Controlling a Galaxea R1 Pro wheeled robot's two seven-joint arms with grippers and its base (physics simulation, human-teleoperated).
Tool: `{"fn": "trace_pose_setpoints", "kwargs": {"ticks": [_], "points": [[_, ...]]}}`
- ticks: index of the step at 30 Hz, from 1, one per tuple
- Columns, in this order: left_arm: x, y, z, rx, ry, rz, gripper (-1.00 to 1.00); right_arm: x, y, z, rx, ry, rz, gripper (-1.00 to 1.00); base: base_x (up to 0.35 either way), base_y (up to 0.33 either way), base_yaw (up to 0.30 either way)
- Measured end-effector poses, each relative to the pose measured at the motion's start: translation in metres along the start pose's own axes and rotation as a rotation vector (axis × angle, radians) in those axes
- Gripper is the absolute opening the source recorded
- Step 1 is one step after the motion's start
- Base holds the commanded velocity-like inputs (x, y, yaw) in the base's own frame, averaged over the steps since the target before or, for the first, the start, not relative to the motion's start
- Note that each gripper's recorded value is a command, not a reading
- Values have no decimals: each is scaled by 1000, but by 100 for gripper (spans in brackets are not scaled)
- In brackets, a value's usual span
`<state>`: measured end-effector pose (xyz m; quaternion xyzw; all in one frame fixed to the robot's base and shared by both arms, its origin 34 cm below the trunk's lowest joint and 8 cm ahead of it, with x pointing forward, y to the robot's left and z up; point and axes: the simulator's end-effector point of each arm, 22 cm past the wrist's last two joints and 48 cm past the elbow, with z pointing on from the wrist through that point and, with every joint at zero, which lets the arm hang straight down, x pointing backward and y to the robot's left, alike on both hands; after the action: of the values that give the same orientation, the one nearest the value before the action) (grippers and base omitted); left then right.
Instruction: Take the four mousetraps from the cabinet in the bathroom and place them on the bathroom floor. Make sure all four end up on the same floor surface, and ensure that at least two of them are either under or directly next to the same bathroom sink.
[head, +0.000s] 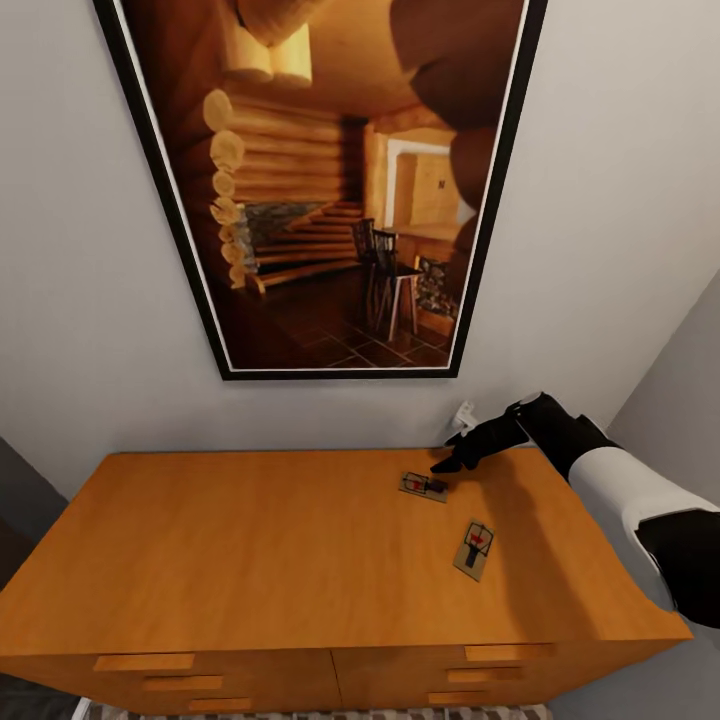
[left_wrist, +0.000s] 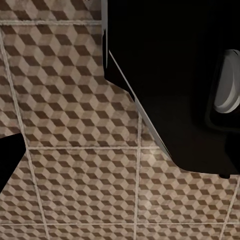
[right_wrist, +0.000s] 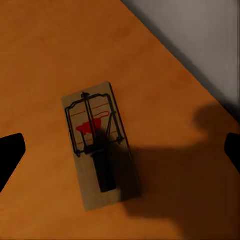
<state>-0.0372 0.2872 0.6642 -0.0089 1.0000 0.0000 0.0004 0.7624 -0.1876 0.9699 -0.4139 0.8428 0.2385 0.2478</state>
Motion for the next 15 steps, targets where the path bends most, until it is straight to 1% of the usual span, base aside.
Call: {"fn": "trace_pose_setpoints", "kwargs": {"ticks": [3, 15], "points": [[0, 0, 0, 0, -1, 0, 100, 2, -2, 1, 11, 4, 2, 100, 0, 0, 0], [0, 0, 0, 0, -2, 0, 100, 4, -3, 2, 13, 9, 6, 100, 0, 0, 0]]}}
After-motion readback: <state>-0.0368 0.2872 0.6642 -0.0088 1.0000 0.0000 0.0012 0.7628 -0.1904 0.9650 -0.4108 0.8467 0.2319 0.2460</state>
